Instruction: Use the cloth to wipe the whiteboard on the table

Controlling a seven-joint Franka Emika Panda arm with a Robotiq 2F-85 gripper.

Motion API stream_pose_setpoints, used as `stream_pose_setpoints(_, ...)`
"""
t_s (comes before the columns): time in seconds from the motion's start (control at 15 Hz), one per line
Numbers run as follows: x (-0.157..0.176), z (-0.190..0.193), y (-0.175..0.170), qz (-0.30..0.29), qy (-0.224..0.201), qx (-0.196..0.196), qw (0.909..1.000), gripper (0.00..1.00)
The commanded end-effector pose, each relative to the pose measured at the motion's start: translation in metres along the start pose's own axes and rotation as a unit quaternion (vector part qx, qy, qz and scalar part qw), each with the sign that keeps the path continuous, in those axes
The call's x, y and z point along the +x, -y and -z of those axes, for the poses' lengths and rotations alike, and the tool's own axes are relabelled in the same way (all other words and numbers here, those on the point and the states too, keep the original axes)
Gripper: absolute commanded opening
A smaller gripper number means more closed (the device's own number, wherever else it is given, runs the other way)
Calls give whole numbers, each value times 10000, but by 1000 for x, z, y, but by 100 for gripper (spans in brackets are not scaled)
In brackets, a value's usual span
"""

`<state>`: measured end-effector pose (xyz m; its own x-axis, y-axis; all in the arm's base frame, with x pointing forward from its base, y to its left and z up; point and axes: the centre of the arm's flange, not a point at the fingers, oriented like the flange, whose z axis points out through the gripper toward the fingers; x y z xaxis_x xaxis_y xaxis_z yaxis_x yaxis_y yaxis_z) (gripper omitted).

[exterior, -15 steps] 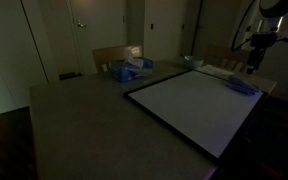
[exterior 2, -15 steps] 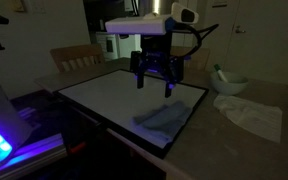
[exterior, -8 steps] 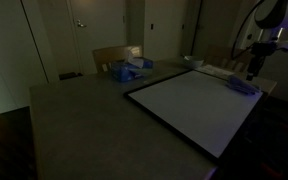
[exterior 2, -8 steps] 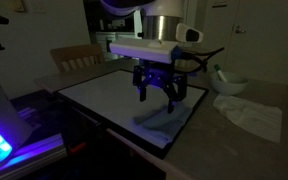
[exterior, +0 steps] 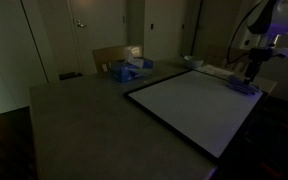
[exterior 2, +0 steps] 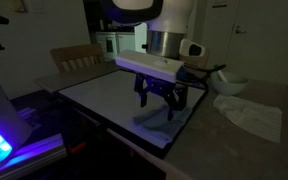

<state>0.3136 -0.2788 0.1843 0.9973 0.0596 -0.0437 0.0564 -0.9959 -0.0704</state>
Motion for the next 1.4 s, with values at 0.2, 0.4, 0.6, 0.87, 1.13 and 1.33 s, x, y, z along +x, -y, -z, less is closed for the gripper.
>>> stream_pose_setpoints(0.2,4,-22,-19,264,141,59,9995,100)
stream_pose_setpoints(0.4,4,-30,-19,298,201,111,9993,99)
stream_pose_setpoints(0.6,4,-33,-19,279,271,117,9992,70)
stream_pose_setpoints(0.87,3,-33,-19,271,314,75,9991,42)
stream_pose_setpoints(1.13,2,-33,-21,222,390,-32,9990,12)
stream_pose_setpoints(1.33,3,-34,-22,239,413,-59,9988,0)
